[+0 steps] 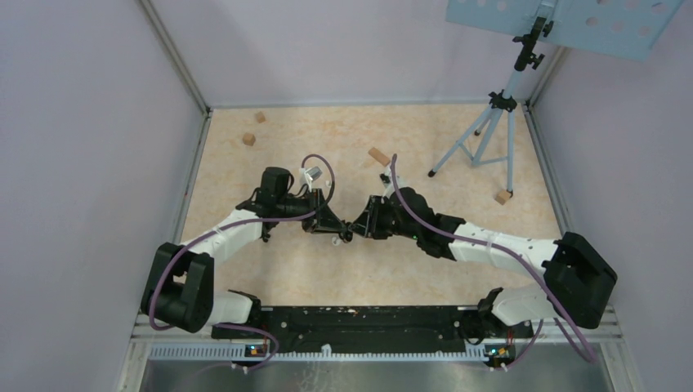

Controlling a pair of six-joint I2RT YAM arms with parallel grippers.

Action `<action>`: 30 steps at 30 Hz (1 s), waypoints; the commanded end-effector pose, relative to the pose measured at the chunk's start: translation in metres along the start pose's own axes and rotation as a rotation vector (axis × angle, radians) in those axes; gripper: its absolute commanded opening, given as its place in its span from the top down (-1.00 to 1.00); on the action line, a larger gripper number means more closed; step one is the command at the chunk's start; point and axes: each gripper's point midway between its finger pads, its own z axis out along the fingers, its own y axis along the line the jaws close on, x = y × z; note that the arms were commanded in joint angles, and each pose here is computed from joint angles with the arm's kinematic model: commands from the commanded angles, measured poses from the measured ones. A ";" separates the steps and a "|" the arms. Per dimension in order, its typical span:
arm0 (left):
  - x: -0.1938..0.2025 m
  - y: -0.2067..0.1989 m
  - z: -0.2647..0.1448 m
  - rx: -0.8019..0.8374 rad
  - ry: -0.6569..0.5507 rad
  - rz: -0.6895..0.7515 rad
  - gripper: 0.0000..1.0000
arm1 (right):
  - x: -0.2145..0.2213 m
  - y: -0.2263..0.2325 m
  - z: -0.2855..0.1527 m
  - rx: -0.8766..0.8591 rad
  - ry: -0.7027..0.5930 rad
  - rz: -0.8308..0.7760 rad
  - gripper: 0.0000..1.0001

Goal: Insert the wireless bluetooth earbuds into the charging case
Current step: Adjust the right earbud in the right side groove of the charging case, then place the charging case with the earbuds at the center of the board.

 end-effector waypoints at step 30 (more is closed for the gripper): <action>0.004 -0.057 -0.010 0.308 0.090 0.097 1.00 | -0.043 -0.003 -0.055 -0.056 -0.231 0.026 0.32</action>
